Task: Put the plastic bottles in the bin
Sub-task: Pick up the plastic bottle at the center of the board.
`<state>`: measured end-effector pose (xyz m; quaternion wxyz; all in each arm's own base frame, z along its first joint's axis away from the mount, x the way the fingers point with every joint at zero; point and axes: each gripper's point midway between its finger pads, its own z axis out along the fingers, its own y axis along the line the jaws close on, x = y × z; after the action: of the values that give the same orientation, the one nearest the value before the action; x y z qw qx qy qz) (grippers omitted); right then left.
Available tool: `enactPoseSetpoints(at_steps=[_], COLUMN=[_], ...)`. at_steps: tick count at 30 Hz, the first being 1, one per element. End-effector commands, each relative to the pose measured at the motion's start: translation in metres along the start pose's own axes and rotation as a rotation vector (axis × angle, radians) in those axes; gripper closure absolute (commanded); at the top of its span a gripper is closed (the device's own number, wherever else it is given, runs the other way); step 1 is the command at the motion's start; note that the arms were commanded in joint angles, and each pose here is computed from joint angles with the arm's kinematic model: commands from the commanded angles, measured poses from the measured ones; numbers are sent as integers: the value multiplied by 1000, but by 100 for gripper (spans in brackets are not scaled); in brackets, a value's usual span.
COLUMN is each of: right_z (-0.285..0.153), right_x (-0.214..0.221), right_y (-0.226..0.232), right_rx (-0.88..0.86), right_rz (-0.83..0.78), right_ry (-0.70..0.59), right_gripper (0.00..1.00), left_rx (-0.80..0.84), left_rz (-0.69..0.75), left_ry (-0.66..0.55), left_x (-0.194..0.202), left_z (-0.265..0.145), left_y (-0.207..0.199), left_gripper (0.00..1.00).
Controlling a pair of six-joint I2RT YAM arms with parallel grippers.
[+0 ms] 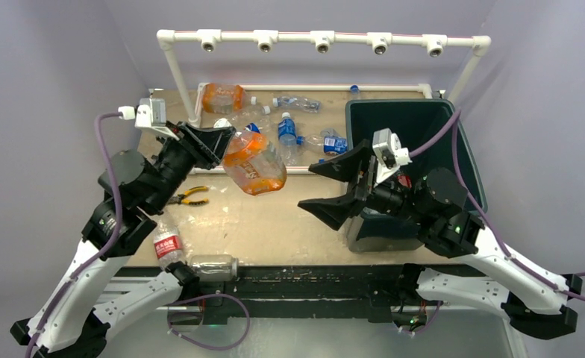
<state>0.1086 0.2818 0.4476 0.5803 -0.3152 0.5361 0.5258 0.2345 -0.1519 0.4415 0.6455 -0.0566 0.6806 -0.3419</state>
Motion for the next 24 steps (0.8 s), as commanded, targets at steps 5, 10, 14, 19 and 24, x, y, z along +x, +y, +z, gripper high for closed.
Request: enactPoseSetpoints(at_steps=[5, 10, 14, 19, 24], right_z=[19, 33, 42, 55, 64], right_x=[-35, -33, -33, -25, -14], right_y=[-10, -21, -24, -24, -32], right_rx=[53, 94, 97, 79, 100], right_rz=[-88, -74, -69, -61, -53], right_ry=[-60, -61, -68, -41, -16], right_gripper=[7, 1, 1, 1, 5], left_rx=[394, 458, 480, 485, 510], left_rz=[77, 42, 29, 21, -1], left_ry=[-28, -26, -32, -25, -16], left_x=[-38, -45, -49, -46, -44], left_z=[-25, -27, -28, -24, -22], left_y=[-82, -98, -104, -105, -111], left_gripper=[100, 100, 100, 100, 100])
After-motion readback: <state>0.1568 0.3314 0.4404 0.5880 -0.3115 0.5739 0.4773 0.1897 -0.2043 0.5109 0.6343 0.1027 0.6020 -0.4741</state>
